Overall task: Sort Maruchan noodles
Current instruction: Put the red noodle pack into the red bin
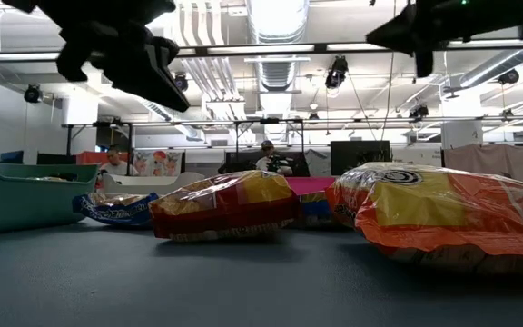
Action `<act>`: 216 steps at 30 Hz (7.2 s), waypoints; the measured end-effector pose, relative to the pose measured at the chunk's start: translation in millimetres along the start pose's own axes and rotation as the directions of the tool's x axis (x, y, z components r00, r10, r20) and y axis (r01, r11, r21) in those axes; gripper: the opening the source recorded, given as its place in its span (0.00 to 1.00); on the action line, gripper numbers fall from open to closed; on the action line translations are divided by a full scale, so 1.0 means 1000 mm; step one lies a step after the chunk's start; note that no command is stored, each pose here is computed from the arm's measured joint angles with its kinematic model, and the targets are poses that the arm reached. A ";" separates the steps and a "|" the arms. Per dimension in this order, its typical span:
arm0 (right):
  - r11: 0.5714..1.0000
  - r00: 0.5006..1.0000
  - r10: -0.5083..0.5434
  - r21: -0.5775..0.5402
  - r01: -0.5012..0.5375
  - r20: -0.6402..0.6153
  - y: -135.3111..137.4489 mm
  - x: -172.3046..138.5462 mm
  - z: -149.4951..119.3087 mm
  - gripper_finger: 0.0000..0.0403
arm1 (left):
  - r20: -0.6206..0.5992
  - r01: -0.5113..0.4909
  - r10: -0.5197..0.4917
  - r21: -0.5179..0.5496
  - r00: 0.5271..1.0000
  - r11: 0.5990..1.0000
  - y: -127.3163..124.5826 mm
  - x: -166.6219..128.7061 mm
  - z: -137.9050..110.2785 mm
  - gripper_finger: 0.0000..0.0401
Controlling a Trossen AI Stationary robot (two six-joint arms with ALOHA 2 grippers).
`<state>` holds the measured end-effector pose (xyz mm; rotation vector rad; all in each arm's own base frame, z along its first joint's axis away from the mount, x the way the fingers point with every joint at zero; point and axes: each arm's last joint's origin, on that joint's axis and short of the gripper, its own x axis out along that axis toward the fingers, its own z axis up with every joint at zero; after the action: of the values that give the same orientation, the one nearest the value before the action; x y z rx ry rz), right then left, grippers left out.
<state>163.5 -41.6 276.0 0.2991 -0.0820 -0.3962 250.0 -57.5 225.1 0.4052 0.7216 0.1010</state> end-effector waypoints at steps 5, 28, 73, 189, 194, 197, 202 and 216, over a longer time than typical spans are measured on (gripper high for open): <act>0.996 0.993 0.068 0.059 -0.063 -0.098 0.004 0.021 -0.018 0.02 | 0.029 -0.046 0.046 -0.005 0.999 0.999 0.008 0.012 -0.012 0.00; 0.933 0.768 0.036 0.297 0.204 -0.640 0.038 0.116 -0.073 0.02 | 0.192 -0.077 0.080 -0.023 0.978 0.997 0.047 0.048 -0.045 0.00; 0.801 0.702 -0.080 0.374 0.468 -0.707 0.023 0.172 -0.144 0.81 | -0.082 -0.080 0.056 -0.333 0.995 0.940 0.041 0.114 -0.113 0.00; 0.717 0.628 -0.696 -0.273 0.642 -0.348 0.012 0.256 -0.093 0.26 | 0.185 -0.408 0.464 -0.272 0.867 0.871 0.091 -0.043 -0.067 0.00; 0.714 0.618 -0.698 -0.288 0.638 -0.361 0.008 0.261 -0.109 0.34 | 0.184 -0.408 0.463 -0.272 0.867 0.872 0.091 -0.043 -0.067 0.00; 0.715 0.617 -0.697 -0.290 0.636 -0.366 0.008 0.262 -0.112 0.40 | 0.185 -0.407 0.463 -0.276 0.867 0.871 0.091 -0.043 -0.067 0.00; 0.740 0.634 -0.670 -0.283 0.610 -0.386 0.009 0.263 -0.112 0.48 | 0.181 -0.406 0.461 -0.274 0.868 0.872 0.091 -0.042 -0.067 0.00; 0.838 0.723 -0.545 -0.253 0.483 -0.425 0.017 0.269 -0.104 0.50 | 0.171 -0.404 0.455 -0.266 0.874 0.875 0.090 -0.035 -0.066 0.00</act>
<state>431.7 -104.2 187.6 0.2865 0.5371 -0.8724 184.5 39.2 237.5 0.3501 0.3736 0.5487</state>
